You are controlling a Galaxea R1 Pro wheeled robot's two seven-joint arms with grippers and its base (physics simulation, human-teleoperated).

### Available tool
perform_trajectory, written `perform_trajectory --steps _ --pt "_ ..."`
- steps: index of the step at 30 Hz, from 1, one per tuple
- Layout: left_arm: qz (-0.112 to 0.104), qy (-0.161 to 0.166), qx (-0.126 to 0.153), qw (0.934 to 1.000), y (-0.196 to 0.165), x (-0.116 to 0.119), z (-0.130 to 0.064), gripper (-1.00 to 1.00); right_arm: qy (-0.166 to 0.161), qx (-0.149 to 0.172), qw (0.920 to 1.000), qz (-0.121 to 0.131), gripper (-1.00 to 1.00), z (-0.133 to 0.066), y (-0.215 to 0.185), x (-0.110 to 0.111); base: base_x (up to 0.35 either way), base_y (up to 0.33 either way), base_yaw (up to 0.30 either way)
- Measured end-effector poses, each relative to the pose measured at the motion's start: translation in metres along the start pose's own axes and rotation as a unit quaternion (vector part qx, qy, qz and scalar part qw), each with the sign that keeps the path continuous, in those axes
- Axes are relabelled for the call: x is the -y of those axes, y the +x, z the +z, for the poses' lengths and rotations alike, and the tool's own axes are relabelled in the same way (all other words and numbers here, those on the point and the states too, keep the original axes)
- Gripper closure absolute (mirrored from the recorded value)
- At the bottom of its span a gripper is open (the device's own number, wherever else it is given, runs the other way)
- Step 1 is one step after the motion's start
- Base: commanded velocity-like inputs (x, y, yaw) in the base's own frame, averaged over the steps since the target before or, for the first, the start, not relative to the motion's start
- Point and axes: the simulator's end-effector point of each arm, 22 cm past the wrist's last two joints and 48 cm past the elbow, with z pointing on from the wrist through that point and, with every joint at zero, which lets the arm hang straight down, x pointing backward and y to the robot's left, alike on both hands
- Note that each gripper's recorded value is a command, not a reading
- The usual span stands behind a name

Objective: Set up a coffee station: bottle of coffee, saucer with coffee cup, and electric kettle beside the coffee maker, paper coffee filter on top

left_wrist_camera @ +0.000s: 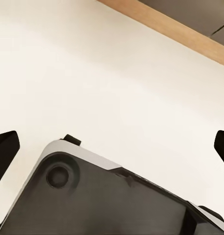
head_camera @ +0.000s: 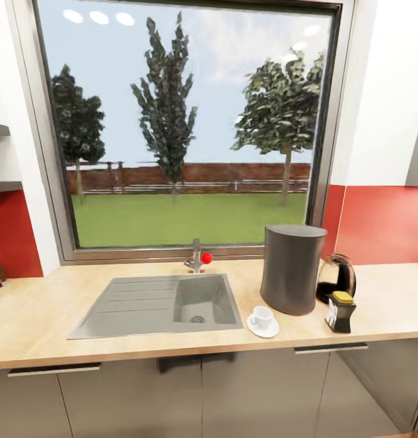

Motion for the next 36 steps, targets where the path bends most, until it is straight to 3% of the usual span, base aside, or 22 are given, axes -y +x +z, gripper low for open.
perform_trajectory --steps 36 --pt "0.001 0.001 0.000 1.0000 0.0001 0.0005 0.0000 -1.00 -0.001 0.000 1.0000 0.000 -1.00 0.0003 -0.0003 -0.0023 0.000 0.342 0.000"
